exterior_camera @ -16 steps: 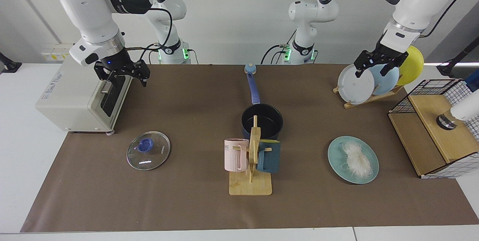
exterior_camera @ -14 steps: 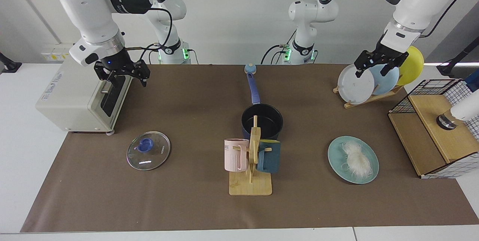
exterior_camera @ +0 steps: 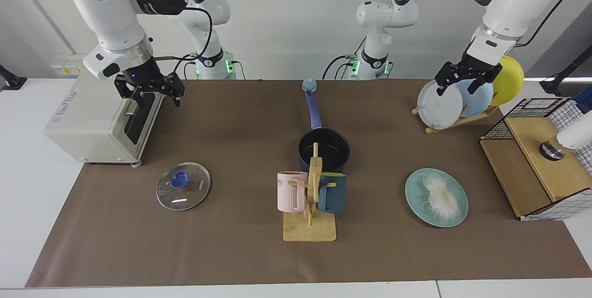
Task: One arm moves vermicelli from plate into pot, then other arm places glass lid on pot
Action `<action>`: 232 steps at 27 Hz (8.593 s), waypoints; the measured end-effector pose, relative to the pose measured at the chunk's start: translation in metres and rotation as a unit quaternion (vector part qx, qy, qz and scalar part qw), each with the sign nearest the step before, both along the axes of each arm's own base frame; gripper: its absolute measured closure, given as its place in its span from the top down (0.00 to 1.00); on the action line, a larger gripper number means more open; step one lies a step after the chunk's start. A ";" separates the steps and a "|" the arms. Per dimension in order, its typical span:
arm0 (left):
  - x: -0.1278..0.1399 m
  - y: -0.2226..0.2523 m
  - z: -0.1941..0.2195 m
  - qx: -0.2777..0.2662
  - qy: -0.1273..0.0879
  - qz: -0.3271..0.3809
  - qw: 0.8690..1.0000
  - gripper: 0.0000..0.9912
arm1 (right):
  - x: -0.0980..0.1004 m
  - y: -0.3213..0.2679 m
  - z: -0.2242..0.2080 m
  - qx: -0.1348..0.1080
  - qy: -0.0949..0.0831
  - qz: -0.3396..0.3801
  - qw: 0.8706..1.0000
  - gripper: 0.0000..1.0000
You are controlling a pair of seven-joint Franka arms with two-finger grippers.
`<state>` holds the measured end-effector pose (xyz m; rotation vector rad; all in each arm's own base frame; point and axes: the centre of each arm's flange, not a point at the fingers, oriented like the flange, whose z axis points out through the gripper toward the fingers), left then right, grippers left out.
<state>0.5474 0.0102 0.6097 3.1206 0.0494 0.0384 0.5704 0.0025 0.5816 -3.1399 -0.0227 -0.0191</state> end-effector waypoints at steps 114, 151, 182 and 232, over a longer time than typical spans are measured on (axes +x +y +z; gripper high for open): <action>0.016 -0.321 -0.234 -0.098 0.011 0.024 0.995 0.40 | 0.092 0.026 -0.140 -0.016 0.005 0.003 1.000 0.64; 0.049 -0.039 -0.036 0.050 0.016 0.025 0.998 1.00 | -0.015 0.347 -0.039 -0.023 0.018 -0.052 0.998 0.64; 0.040 -0.020 -0.019 -0.004 0.006 0.007 1.000 1.00 | 0.023 0.465 -0.158 -0.019 0.012 -0.031 0.999 0.64; 0.038 -0.024 -0.017 -0.007 0.004 0.003 1.000 1.00 | 0.027 0.466 -0.176 -0.012 0.013 -0.033 0.999 0.64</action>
